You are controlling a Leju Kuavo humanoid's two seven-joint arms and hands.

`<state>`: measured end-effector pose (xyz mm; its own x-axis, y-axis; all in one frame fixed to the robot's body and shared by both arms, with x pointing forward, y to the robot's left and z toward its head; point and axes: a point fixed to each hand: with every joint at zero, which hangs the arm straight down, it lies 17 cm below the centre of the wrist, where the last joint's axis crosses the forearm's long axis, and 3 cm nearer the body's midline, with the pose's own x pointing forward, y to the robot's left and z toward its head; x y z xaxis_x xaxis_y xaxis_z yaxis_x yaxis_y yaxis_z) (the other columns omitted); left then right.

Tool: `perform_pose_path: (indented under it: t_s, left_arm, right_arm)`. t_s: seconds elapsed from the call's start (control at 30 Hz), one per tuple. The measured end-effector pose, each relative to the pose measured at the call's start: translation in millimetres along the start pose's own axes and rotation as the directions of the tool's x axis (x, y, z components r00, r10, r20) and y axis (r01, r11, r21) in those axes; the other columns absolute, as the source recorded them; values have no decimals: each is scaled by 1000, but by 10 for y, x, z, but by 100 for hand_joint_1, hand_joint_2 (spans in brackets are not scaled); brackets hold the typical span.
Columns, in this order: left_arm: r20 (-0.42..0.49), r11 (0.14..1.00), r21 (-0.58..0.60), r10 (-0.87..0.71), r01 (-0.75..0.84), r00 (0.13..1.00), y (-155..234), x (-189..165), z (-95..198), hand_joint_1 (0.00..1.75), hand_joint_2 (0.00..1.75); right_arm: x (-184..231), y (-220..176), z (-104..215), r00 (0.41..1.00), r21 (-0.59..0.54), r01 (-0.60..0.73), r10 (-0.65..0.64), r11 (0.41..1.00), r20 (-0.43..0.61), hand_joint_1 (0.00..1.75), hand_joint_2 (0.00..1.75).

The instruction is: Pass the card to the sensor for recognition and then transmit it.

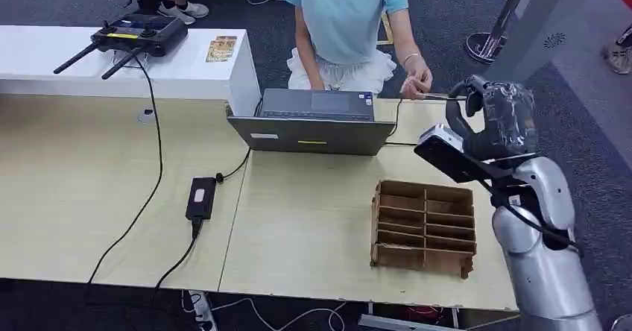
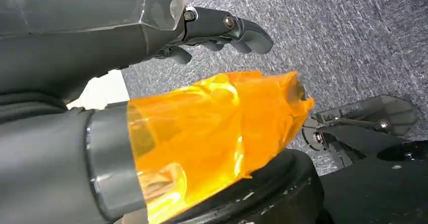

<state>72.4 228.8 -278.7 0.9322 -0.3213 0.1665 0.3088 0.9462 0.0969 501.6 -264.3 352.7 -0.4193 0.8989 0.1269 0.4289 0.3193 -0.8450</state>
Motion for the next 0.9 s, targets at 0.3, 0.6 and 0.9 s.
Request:
perform_pose_path:
  t_s: [0.3, 0.6, 0.9]
  left_arm:
    - [9, 1000, -8, -25, 25, 1000, -12, 12, 2, 0, 0]
    - [19, 999, -11, -48, 48, 999, -17, 33, 3, 0, 0]
    - [23, 998, -14, -59, 59, 998, -23, 38, 4, 0, 0]
  right_arm:
    - [-285, 58, -466, 979, 70, -184, 189, 980, -75, 175, 175]
    - [-552, 202, -704, 927, 157, -333, 353, 930, -126, 175, 175]
    - [-669, 337, -776, 890, 212, -399, 433, 892, -143, 0, 175]
